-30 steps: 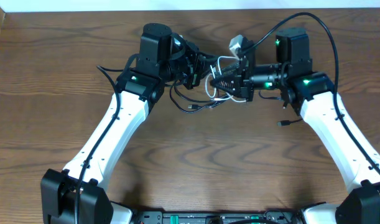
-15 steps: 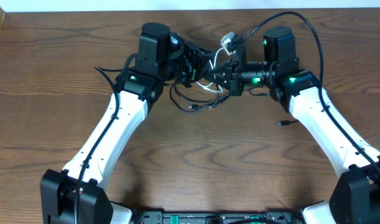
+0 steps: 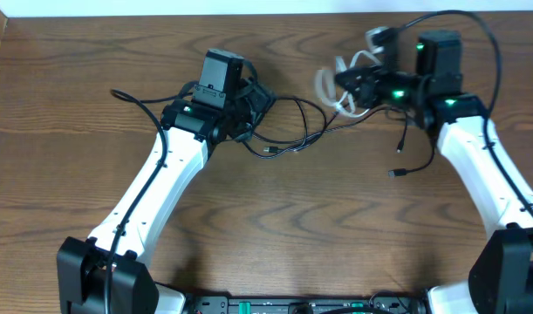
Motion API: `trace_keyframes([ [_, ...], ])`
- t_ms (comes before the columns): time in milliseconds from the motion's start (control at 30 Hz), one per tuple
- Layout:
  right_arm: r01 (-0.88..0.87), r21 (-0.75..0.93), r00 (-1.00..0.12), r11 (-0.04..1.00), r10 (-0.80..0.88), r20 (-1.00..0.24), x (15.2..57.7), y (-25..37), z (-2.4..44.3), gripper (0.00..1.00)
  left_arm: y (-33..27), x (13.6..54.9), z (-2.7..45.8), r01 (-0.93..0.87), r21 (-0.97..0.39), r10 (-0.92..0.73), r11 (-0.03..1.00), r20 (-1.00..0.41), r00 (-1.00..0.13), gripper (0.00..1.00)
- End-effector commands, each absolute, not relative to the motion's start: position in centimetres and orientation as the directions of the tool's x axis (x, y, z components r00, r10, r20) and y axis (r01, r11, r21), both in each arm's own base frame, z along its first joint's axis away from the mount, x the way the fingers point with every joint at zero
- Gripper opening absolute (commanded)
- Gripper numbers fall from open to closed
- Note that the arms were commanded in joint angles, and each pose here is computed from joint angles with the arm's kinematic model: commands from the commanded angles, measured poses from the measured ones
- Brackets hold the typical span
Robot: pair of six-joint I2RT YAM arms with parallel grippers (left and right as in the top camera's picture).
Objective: Untangle cables
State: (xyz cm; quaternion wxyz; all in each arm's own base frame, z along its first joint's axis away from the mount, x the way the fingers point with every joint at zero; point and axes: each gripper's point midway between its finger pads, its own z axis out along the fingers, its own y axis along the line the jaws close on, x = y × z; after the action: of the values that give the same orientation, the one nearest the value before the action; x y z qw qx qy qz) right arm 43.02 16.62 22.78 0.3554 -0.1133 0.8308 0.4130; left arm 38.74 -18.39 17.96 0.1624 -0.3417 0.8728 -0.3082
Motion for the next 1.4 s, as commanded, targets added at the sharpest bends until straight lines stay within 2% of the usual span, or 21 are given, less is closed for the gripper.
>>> trace_keyframes([
  [0,-0.362,0.622,-0.704,0.695,0.233,-0.671,45.3,12.5,24.0,0.01,-17.0,39.4,17.7,-0.389,-0.585,-0.612,0.712,-0.244,-0.753,0.67],
  [167,-0.256,0.586,-0.612,0.769,0.341,-0.714,48.0,6.2,26.7,0.01,-16.9,39.2,17.4,-0.292,-0.540,-0.509,0.790,-0.310,-0.803,0.67],
  [333,-0.161,0.545,-0.470,0.823,0.422,-0.776,49.9,-1.9,30.8,0.01,-16.7,38.5,16.9,-0.230,-0.489,-0.425,0.841,-0.336,-0.840,0.67],
  [633,-0.043,0.568,-0.421,0.822,0.500,-0.757,53.8,-13.5,33.9,0.01,-16.5,37.9,16.5,-0.196,-0.456,-0.375,0.868,-0.343,-0.861,0.67],
  [800,0.022,0.570,-0.391,0.822,0.532,-0.752,56.1,-19.1,32.4,0.01,-16.4,37.6,16.3,-0.203,-0.449,-0.373,0.870,-0.333,-0.866,0.67],
  [1000,0.261,0.510,-0.330,0.820,0.572,-0.751,57.2,-26.8,26.3,0.01,-16.5,37.3,16.1,-0.204,-0.444,-0.369,0.873,-0.325,-0.871,0.66],
  [1133,0.339,0.462,-0.282,0.820,0.557,-0.781,57.6,-30.5,24.1,0.01,-16.8,37.2,16.1,-0.197,-0.442,-0.361,0.875,-0.326,-0.874,0.66],
  [1233,0.428,0.398,-0.225,0.812,0.522,-0.823,57.9,-33.7,22.8,0.01,-16.8,37.3,16.1,-0.195,-0.443,-0.361,0.875,-0.329,-0.873,0.66],
  [1367,0.517,0.232,-0.190,0.824,0.375,-0.907,58.4,-37.2,21.5,0.01,-16.9,37.3,16.2,-0.193,-0.445,-0.361,0.874,-0.333,-0.871,0.66],
])
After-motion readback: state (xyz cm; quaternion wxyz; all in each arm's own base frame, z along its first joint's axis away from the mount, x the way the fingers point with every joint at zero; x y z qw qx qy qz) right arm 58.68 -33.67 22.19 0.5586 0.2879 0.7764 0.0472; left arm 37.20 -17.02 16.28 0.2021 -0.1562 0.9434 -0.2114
